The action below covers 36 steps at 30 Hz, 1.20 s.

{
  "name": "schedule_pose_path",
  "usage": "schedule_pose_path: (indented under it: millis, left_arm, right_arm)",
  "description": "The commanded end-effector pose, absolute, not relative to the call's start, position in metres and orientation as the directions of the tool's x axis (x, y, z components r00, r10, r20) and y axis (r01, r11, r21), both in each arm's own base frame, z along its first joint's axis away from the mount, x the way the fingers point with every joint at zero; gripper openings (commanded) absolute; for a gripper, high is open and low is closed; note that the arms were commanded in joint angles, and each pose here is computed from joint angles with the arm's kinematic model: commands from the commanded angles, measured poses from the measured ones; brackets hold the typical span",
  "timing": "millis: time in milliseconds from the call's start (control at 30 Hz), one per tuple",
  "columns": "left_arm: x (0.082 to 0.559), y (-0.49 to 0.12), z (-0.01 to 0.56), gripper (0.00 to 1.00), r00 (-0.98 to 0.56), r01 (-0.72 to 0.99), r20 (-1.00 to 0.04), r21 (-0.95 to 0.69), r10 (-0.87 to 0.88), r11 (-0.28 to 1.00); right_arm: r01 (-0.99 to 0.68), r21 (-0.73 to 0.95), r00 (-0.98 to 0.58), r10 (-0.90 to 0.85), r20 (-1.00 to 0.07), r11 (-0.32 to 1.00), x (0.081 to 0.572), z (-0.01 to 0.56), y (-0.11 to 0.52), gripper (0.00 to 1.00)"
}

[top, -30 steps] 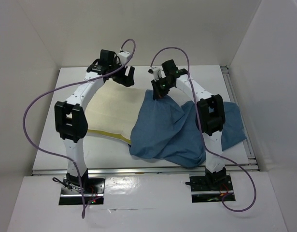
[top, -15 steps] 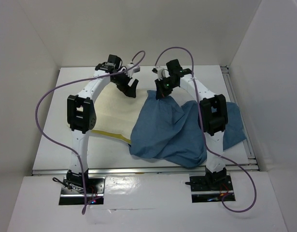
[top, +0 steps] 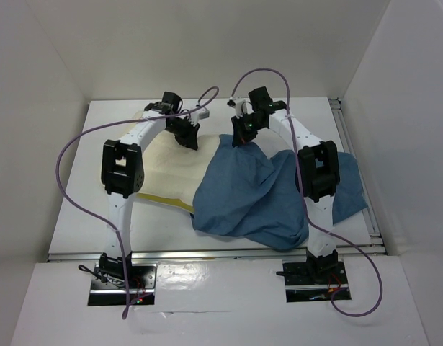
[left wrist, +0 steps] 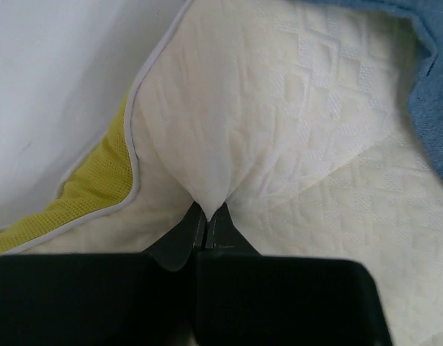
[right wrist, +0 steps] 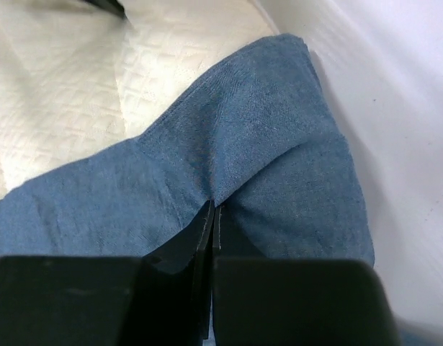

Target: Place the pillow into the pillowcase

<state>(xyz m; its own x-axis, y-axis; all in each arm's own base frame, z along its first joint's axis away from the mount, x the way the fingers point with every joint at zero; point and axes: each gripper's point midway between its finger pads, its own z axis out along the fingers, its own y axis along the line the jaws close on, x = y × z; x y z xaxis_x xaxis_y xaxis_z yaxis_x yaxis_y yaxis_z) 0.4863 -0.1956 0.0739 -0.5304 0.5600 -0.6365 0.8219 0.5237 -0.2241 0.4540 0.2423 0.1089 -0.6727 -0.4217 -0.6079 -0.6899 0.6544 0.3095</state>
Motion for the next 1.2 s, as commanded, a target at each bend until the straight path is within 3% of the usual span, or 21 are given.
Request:
schedule_pose_path:
  millis: [0, 167, 333, 933, 1000, 1167]
  left_arm:
    - [0.457, -0.195, 0.042, 0.0, -0.582, 0.804, -0.553, -0.28, 0.597, 0.525]
    - [0.449, -0.212, 0.072, 0.0, -0.56, 0.814, -0.614, -0.282, 0.557, 0.507]
    - [0.44, -0.227, 0.107, 0.0, -0.522, 0.837, -0.669, -0.282, 0.529, 0.469]
    - [0.436, -0.278, 0.198, 0.0, -0.487, 0.844, -0.793, -0.32, 0.366, 0.43]
    - [0.438, -0.28, 0.213, 0.0, -0.481, 0.84, -0.813, -0.319, 0.329, 0.44]
    - [0.453, -0.259, 0.184, 0.0, -0.529, 0.774, -0.781, -0.285, 0.331, 0.565]
  right_arm:
    - [-0.668, 0.327, -0.683, -0.377, -0.626, 0.668, 0.469, 0.123, 0.241, 0.0]
    - [-0.624, 0.374, -0.724, -0.327, -0.608, 0.687, 0.492, 0.116, 0.252, 0.0]
    - [-0.643, 0.363, -0.689, -0.304, -0.658, 0.674, 0.506, 0.136, 0.27, 0.0]
    - [-0.734, 0.399, -0.604, -0.26, -0.753, 0.549, 0.491, 0.191, 0.347, 0.0]
    - [-0.747, 0.39, -0.587, -0.259, -0.767, 0.538, 0.491, 0.192, 0.353, 0.0]
    - [-0.717, 0.349, -0.597, -0.274, -0.754, 0.603, 0.502, 0.171, 0.338, 0.0]
